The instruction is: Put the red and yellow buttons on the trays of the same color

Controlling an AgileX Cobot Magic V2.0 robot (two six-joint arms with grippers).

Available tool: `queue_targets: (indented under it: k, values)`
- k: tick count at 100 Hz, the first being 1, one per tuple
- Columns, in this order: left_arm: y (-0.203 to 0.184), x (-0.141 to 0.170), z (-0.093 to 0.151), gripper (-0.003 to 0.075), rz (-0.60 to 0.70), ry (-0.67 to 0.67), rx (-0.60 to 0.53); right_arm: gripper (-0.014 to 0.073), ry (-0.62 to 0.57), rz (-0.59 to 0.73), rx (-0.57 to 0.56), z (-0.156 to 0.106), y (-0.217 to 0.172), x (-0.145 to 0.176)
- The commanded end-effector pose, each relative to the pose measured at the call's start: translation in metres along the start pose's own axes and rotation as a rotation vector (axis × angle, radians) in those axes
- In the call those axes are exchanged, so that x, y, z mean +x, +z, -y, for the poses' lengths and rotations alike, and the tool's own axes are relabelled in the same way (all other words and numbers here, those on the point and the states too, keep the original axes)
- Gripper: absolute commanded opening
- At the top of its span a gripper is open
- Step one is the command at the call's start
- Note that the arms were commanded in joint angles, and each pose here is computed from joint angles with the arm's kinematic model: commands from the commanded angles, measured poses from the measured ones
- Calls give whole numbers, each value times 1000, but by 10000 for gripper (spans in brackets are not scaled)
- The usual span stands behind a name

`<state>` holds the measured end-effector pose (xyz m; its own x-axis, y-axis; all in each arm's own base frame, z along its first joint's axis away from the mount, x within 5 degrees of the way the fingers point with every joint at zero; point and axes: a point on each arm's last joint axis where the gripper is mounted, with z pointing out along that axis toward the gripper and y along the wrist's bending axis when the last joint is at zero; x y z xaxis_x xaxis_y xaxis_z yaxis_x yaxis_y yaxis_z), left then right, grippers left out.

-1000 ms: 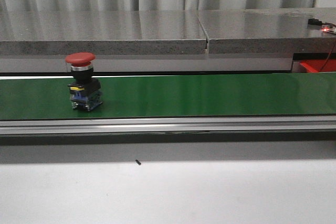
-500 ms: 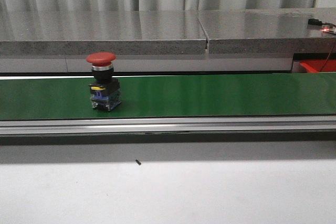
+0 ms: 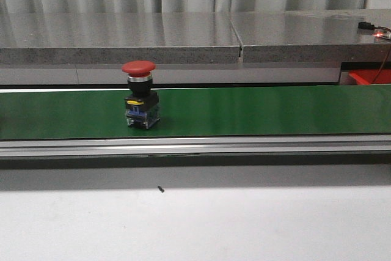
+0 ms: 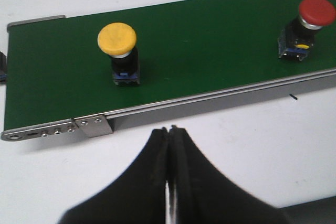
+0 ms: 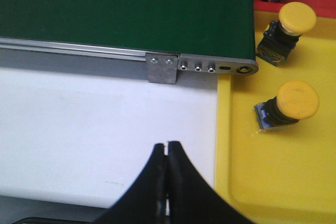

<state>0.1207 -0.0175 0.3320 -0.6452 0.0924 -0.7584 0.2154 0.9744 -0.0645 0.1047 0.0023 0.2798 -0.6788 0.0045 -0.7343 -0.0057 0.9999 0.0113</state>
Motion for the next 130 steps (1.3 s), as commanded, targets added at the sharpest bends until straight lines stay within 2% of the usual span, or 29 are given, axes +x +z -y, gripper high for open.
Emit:
queue_targets:
  k: [1, 19, 39, 57, 73, 78, 85, 99, 107, 114, 130]
  values:
    - [-8, -6, -1, -20, 119, -20, -39, -92, 1, 99, -8, -1, -7, -14]
    - [-15, 5, -2, -20, 154, -20, -77, -92, 44, 136, -51, -5, -6, -19]
    - [-20, 13, 0, -20, 184, -14, -85, -92, 17, 74, -49, -5, 2, -28]
    - [-16, 19, -1, -20, 167, -18, -84, -90, -10, 51, -51, -6, 3, -53]
    - [-15, 20, -1, -20, 167, -18, -84, -80, -19, 20, -103, -12, 8, -78]
    - [-15, 20, 0, -20, 165, -20, -81, -46, -7, 6, -121, -14, 11, -85]
    - [-15, 20, 0, -20, 163, -20, -80, 47, -6, -13, -146, -17, 15, -97]
    - [-15, 20, 0, -20, 163, -20, -80, 356, -80, -29, -208, -32, 24, -119]
    - [-15, 20, 0, -20, 163, -20, -80, 496, -131, -33, -249, -45, 29, -130]
    - [-15, 20, 0, -20, 163, -20, -80, 537, -179, -33, -284, -58, 33, -139]
    - [-15, 20, 0, -20, 163, -20, -80, 538, -301, -65, -362, -90, 46, -158]
